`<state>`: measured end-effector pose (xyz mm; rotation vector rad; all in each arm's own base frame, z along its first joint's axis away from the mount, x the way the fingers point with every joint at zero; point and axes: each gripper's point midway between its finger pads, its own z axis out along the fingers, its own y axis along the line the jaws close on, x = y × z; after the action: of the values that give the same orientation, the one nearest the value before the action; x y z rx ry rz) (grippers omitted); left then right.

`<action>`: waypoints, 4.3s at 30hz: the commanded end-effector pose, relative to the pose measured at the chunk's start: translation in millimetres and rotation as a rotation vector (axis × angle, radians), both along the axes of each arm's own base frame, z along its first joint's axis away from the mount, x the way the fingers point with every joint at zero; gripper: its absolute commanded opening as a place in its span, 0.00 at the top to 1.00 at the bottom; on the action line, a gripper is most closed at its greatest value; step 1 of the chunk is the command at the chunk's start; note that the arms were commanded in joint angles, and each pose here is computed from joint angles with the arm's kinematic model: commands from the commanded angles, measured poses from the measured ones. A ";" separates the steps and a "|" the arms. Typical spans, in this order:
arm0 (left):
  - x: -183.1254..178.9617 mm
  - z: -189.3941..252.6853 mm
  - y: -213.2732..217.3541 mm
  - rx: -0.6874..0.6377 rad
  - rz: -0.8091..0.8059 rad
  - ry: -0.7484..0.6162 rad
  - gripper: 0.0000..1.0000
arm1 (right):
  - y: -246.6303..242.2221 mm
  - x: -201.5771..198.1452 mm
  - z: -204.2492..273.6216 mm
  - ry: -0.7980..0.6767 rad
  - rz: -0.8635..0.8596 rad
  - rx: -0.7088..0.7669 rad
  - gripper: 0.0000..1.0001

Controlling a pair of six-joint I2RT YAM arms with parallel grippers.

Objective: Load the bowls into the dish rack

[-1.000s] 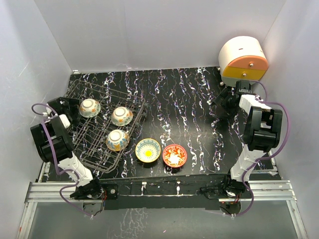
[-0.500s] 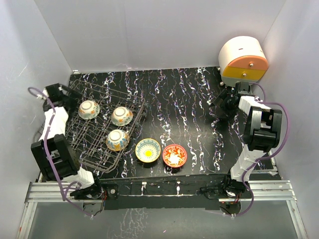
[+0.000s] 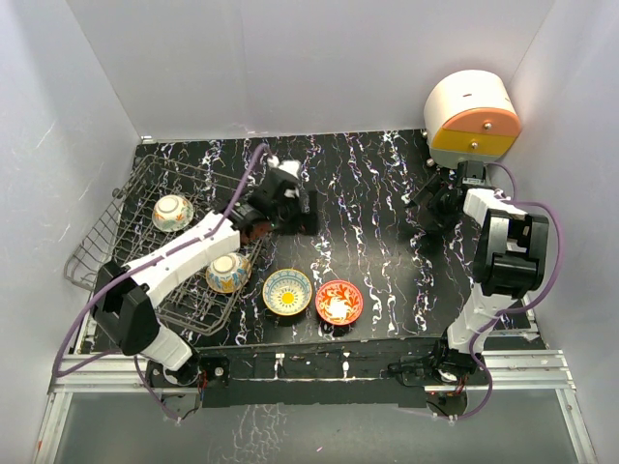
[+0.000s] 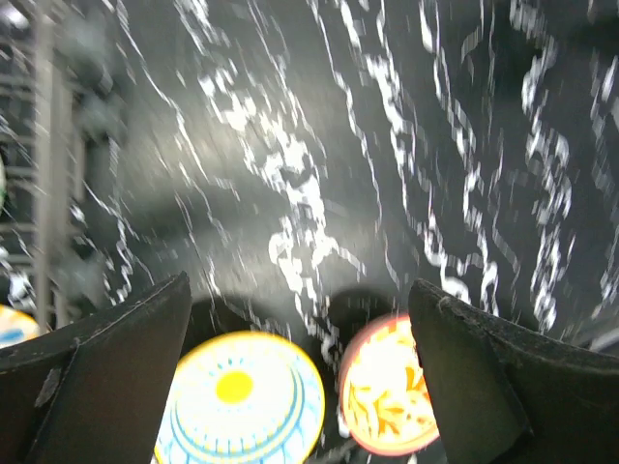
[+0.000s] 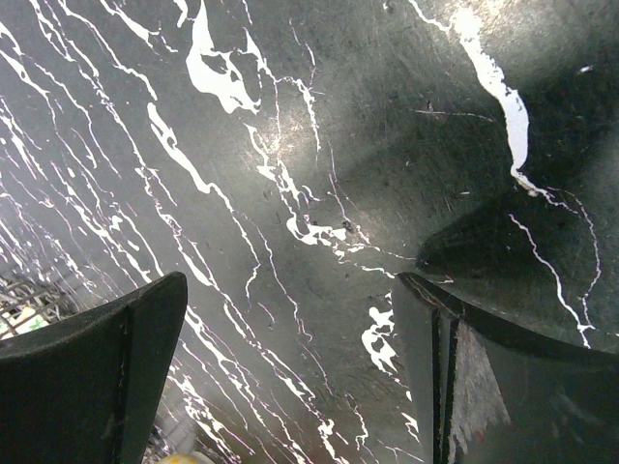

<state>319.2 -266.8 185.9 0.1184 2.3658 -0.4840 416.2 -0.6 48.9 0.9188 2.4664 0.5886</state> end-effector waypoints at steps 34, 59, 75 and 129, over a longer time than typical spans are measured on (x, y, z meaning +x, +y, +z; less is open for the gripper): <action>-177.3 -112.5 13.2 0.450 -0.365 0.037 0.32 | 6.7 -23.1 30.6 -0.102 0.017 -0.016 0.10; -176.7 -143.9 17.2 0.519 -0.412 0.042 1.00 | 4.4 -20.1 30.8 -0.101 0.018 -0.027 0.10; -66.6 72.5 -23.7 0.067 -0.191 -0.287 1.00 | 5.4 -15.1 42.3 -0.127 0.004 -0.013 0.10; 79.0 -37.1 418.7 -1.032 1.015 -0.501 1.00 | 34.8 -15.9 -13.4 -0.082 0.072 0.107 0.10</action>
<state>404.4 150.5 133.4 -1.2810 1.2627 -0.8966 392.4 39.7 46.1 0.8476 2.4188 0.8204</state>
